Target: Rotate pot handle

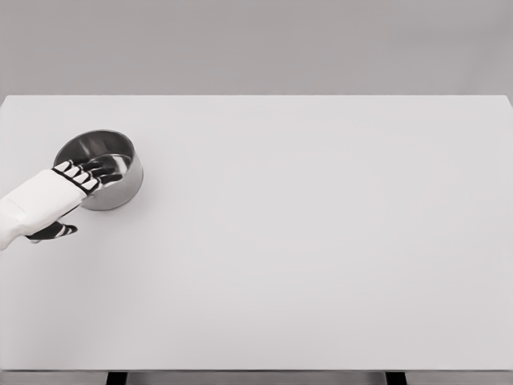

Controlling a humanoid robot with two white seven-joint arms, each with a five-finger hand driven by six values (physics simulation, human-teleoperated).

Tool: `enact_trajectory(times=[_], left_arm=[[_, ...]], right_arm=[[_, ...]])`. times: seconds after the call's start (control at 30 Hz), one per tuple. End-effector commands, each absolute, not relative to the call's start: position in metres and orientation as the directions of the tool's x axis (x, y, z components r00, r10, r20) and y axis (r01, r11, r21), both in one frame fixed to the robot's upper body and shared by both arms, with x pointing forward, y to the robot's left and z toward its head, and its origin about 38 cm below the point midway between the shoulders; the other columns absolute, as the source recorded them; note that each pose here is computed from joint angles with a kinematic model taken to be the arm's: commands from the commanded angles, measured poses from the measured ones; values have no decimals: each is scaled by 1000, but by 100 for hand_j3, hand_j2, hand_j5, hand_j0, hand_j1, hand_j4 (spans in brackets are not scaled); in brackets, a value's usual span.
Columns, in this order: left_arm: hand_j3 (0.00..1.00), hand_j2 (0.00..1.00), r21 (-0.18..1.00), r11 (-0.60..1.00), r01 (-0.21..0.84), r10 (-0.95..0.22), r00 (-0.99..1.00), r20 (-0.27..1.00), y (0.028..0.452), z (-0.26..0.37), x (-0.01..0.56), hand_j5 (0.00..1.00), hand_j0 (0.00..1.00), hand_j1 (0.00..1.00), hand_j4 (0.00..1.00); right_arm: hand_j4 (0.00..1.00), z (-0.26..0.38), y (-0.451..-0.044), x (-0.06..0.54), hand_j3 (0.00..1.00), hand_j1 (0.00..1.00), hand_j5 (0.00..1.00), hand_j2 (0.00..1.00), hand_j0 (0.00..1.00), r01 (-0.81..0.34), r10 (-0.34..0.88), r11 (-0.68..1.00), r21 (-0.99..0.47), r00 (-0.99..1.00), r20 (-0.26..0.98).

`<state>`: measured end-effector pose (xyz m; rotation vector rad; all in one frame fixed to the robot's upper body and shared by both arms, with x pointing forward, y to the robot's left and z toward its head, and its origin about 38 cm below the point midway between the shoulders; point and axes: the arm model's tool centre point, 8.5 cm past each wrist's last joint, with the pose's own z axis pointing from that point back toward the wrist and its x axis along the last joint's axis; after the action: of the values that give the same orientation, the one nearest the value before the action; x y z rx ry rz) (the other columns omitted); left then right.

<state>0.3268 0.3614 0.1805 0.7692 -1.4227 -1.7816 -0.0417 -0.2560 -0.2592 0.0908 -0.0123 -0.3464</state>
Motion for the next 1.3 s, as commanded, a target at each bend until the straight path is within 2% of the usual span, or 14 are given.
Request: enact_trajectory(times=[0.0,1.27], left_arm=[[100,100,978,-130,166,-828,-561,-15,363,182,327,100,100,100,100],[100,100,977,-138,166,-861,-507,-35,385,189,327,100,100,100,100]], right_arm=[[100,-259,-256,-42,100,100,100,100,100,338,-339,937,91,941,-4],[100,-259,-256,-42,100,100,100,100,100,338,-339,937,91,941,-2]])
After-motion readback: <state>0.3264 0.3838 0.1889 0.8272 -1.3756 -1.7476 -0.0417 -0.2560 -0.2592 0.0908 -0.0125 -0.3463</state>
